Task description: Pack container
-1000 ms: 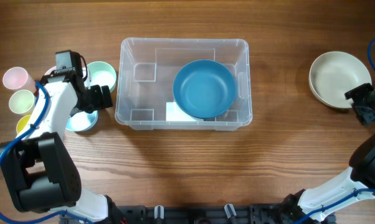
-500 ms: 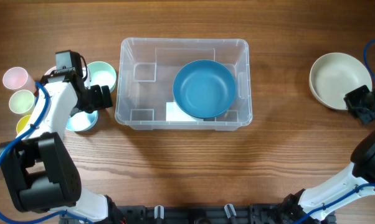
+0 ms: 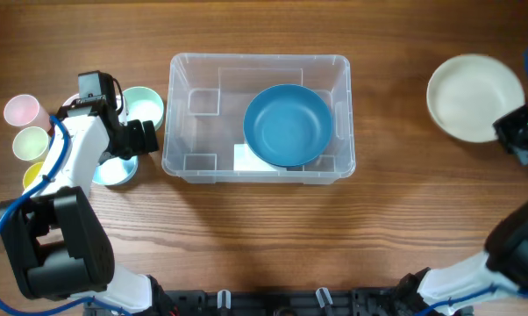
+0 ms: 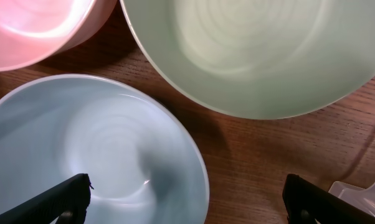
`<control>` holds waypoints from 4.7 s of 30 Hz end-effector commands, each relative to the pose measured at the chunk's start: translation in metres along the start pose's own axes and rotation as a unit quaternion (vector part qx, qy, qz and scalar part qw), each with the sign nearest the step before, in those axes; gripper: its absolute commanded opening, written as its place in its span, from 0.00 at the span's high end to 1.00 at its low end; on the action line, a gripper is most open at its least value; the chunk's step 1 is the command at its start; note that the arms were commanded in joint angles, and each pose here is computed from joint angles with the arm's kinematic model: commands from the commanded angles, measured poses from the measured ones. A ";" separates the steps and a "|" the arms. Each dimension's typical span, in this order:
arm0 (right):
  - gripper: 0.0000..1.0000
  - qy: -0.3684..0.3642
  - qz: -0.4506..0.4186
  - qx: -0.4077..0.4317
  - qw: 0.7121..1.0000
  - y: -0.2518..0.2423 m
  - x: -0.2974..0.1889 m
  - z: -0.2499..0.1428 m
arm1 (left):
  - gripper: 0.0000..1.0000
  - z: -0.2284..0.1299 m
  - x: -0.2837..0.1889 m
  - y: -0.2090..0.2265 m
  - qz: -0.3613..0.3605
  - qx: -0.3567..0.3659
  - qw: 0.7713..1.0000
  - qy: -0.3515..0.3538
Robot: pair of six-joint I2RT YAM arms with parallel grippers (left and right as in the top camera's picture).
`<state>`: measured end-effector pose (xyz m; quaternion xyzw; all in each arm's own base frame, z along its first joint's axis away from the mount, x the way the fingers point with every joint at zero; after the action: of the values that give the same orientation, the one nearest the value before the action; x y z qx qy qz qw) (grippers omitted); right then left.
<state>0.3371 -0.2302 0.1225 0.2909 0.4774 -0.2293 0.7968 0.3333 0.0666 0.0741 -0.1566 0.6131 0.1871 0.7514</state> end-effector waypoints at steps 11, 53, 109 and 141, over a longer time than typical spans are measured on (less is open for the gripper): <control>0.96 -0.233 0.203 -0.405 0.860 0.218 -0.204 -0.059 | 0.00 -0.004 0.005 0.001 -0.002 0.004 1.000 0.010; 0.30 -0.019 0.172 -0.542 0.823 0.320 -0.038 -0.194 | 0.00 -0.004 0.005 0.001 -0.002 0.004 1.000 0.010; 0.01 -0.154 -0.068 -0.252 0.953 0.142 -0.171 -0.073 | 0.00 0.012 0.003 -0.018 -0.062 0.003 0.998 -0.022; 0.01 -0.154 -0.068 -0.252 0.953 0.142 -0.170 -0.073 | 0.22 -0.011 0.007 0.003 0.000 0.086 0.996 0.029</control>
<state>0.3074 -0.0595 0.2762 0.0051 0.4189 -0.1849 0.8890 0.3252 0.0612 0.0718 -0.1085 0.6414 0.1296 0.7483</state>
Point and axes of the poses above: each gripper's point midway between its finger pads, its own x axis out along the fingers, its own y axis along the line the jaws close on, z = x × y, the point moved 3 cm from there along -x, back along the fingers, and after that the axes turned 13 degrees about -x, right-handed, at the moved point
